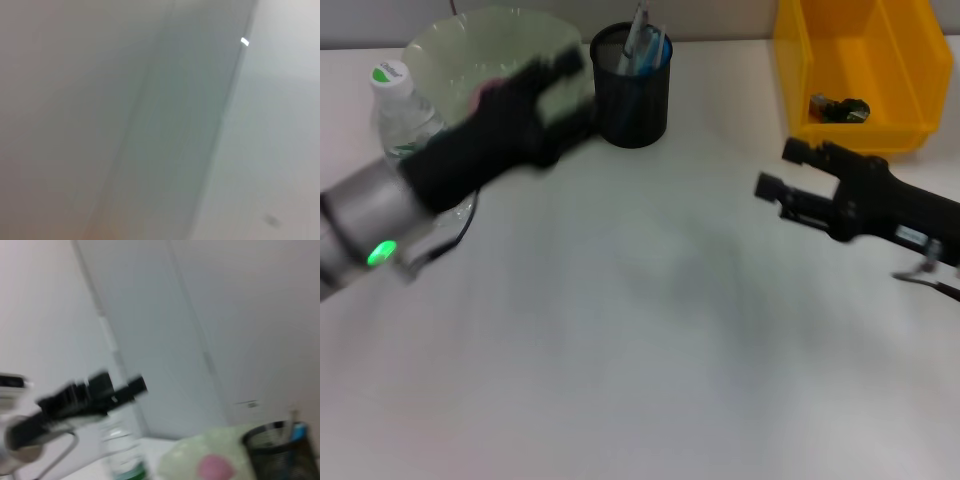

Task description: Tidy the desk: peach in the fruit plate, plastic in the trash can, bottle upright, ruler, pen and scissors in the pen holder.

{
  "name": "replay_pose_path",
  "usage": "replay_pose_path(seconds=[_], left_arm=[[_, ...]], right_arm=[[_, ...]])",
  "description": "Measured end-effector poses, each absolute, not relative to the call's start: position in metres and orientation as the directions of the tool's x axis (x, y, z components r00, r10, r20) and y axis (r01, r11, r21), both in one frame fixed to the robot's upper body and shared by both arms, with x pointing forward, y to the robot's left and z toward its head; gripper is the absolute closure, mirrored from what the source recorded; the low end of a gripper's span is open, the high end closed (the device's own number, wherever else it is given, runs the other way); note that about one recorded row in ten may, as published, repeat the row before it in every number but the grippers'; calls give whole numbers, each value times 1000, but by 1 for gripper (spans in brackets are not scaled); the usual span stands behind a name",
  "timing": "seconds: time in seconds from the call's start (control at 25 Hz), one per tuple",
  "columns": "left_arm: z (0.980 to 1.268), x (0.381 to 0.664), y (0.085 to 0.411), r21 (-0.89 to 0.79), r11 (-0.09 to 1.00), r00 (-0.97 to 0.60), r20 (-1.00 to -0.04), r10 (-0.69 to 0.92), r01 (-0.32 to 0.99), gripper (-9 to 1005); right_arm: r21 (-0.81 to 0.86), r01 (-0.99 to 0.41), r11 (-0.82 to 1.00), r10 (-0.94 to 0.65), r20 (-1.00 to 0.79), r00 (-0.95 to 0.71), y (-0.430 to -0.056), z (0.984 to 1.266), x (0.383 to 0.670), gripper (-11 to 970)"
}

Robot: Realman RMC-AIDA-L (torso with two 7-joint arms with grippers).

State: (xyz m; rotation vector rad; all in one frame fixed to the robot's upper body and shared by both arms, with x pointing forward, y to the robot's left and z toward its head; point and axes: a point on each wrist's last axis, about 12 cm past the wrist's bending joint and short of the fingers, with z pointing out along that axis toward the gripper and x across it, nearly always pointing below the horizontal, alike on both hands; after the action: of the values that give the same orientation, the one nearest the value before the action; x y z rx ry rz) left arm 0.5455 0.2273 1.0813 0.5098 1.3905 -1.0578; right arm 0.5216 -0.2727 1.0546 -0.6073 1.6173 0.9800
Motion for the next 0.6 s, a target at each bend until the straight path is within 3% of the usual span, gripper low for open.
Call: replay_pose_path(seconds=[0.12, 0.2, 0.32, 0.44, 0.6], left_arm=[[1078, 539, 237, -285, 457, -173, -946, -273, 842, 190], [1067, 515, 266, -271, 353, -243, -962, -122, 895, 191], [1067, 515, 266, -271, 353, -243, -962, -122, 895, 192], [1059, 506, 277, -276, 311, -295, -956, 15, 909, 193], [1055, 501, 279, -261, 307, -288, -957, 43, 915, 194]], right_arm=[[262, -872, 414, 18, -960, -280, -282, 1059, 511, 194], [245, -913, 327, -60, -959, -279, -280, 1061, 506, 194], [235, -932, 274, -116, -954, -275, -276, 1060, 506, 194], [221, -949, 224, -172, -950, -262, -268, 1058, 506, 194], [205, -958, 199, -200, -949, -244, -260, 1057, 507, 194]])
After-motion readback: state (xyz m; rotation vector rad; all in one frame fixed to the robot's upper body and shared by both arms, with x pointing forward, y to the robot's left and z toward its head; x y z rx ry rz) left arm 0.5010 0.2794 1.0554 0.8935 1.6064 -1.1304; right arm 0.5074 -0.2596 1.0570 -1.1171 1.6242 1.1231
